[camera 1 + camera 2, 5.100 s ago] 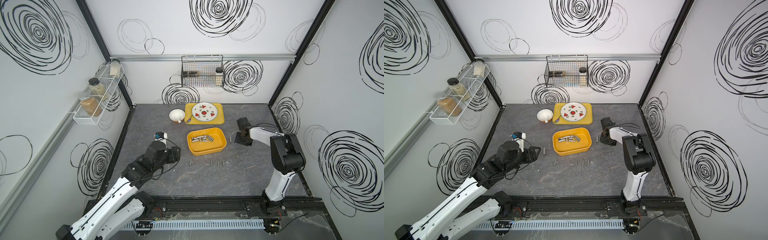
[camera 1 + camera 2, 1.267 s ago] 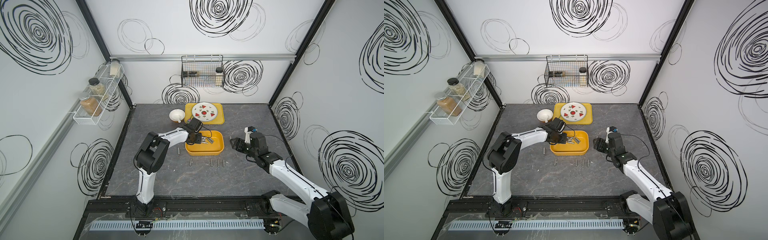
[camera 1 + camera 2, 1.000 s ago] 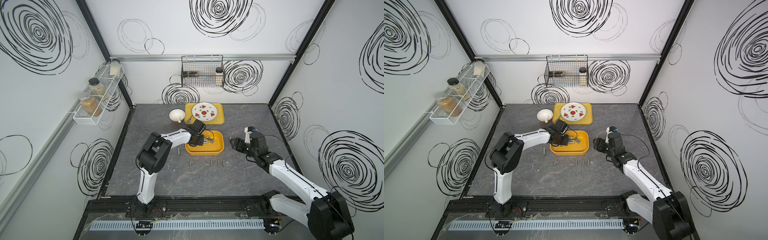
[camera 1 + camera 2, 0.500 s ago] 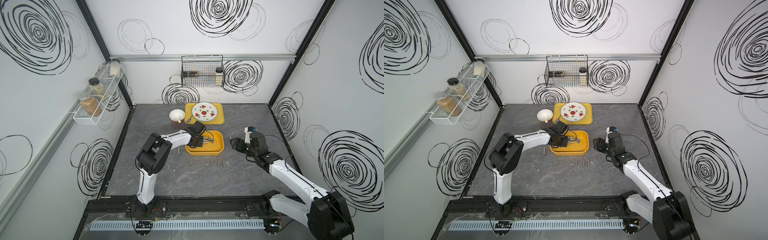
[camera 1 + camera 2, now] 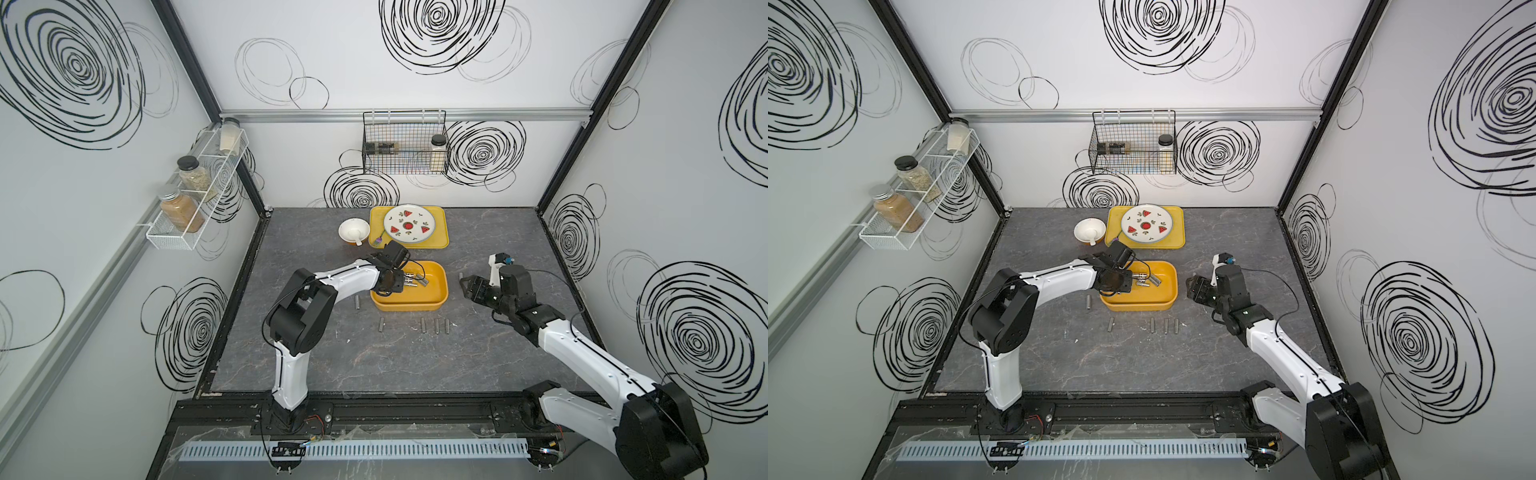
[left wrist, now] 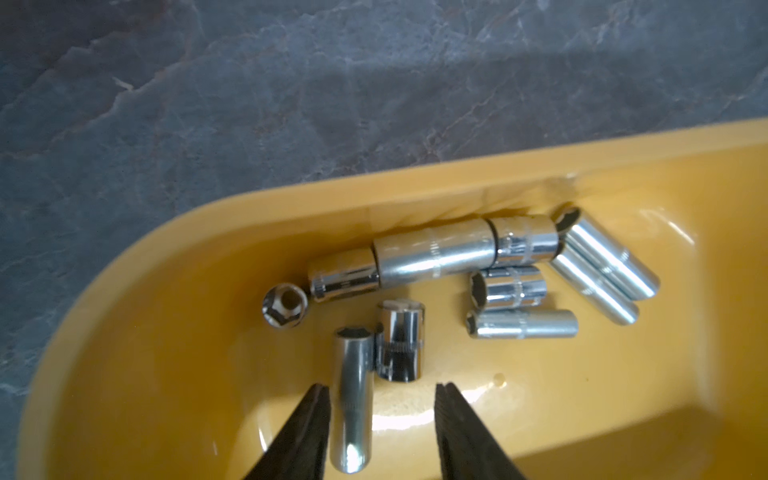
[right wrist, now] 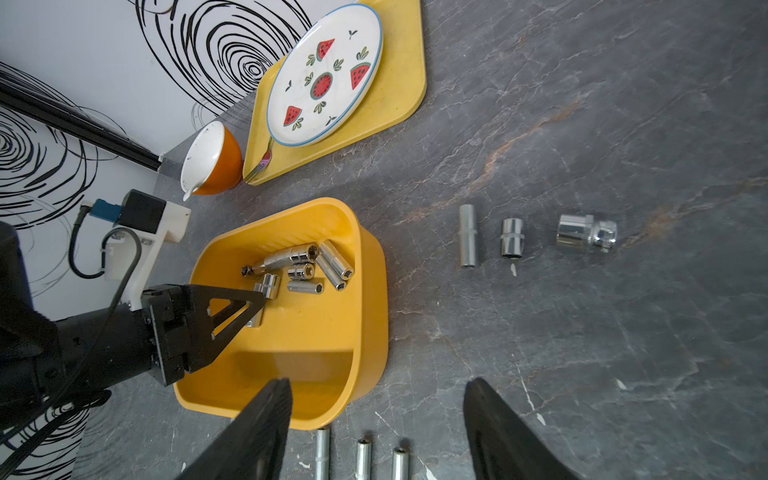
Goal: Take out the socket from the storage box
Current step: Pick up the socket head from the storage box.
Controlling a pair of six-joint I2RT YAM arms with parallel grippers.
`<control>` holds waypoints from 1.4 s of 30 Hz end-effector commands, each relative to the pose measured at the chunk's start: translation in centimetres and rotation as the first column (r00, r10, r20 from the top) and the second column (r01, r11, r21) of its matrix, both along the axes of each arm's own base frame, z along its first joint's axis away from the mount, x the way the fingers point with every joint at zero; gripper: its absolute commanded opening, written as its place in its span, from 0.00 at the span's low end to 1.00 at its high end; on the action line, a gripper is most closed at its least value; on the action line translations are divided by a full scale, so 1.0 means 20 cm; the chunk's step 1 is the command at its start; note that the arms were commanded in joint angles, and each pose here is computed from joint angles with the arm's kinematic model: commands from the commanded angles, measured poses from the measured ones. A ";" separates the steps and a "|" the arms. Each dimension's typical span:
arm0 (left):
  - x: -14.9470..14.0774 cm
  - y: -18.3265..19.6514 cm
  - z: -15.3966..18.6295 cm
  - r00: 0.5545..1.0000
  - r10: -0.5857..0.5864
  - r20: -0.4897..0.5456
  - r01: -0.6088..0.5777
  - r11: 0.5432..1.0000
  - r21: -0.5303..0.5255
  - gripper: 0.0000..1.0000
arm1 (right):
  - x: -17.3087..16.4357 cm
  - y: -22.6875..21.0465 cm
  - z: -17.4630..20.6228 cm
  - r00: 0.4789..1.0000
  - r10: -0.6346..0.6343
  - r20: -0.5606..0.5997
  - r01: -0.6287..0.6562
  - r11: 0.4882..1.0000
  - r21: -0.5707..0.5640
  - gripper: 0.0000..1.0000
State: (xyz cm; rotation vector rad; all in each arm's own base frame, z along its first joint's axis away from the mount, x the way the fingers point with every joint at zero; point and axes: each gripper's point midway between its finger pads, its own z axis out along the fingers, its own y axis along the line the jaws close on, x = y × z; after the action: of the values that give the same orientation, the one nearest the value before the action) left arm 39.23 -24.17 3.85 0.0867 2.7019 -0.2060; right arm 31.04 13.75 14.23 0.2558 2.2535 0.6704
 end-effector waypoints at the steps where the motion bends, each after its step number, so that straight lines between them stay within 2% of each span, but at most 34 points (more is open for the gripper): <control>1: -0.01 0.05 0.00 0.999 0.036 -0.001 -0.036 0.998 0.042 0.43 | 0.01 0.02 0.02 1.000 0.004 0.001 -0.004 1.000 0.007 0.70; 3: 0.00 0.08 -0.02 0.998 0.055 -0.001 -0.055 0.996 0.064 0.39 | 0.01 0.02 0.02 1.000 0.005 0.000 -0.005 1.000 0.008 0.70; 10: 0.00 0.11 -0.05 0.997 0.077 -0.007 -0.076 0.994 0.084 0.38 | 0.01 0.02 0.02 1.000 0.006 -0.002 -0.006 1.000 0.008 0.70; 19: -0.01 0.21 -0.18 0.989 0.141 -0.055 -0.134 0.984 0.115 0.37 | 0.01 0.02 0.01 1.000 0.009 -0.009 -0.009 1.000 0.010 0.71; 25: -0.01 0.19 -0.21 0.988 0.137 -0.065 -0.130 0.986 0.102 0.37 | 0.01 0.02 0.00 1.000 0.011 -0.012 -0.011 1.000 0.010 0.71; 29: 0.01 0.17 -0.19 0.990 0.132 -0.052 -0.127 0.988 0.090 0.38 | 0.01 0.03 0.00 1.000 0.012 -0.010 -0.012 1.000 0.013 0.71; 38: 0.06 0.04 0.03 0.997 0.062 0.045 -0.065 0.995 0.076 0.43 | 0.01 0.03 0.00 1.000 0.014 -0.014 -0.014 1.000 0.012 0.71; 42: 0.08 0.05 0.04 0.997 0.067 0.045 -0.071 0.993 0.095 0.46 | 0.01 0.03 0.00 1.000 0.013 -0.014 -0.013 1.000 0.009 0.71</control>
State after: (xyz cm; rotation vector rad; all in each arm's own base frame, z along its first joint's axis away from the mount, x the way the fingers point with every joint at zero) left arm 40.04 -23.13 3.16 0.0132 2.6995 -0.0786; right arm 31.01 13.96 13.59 0.2530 2.2771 0.6751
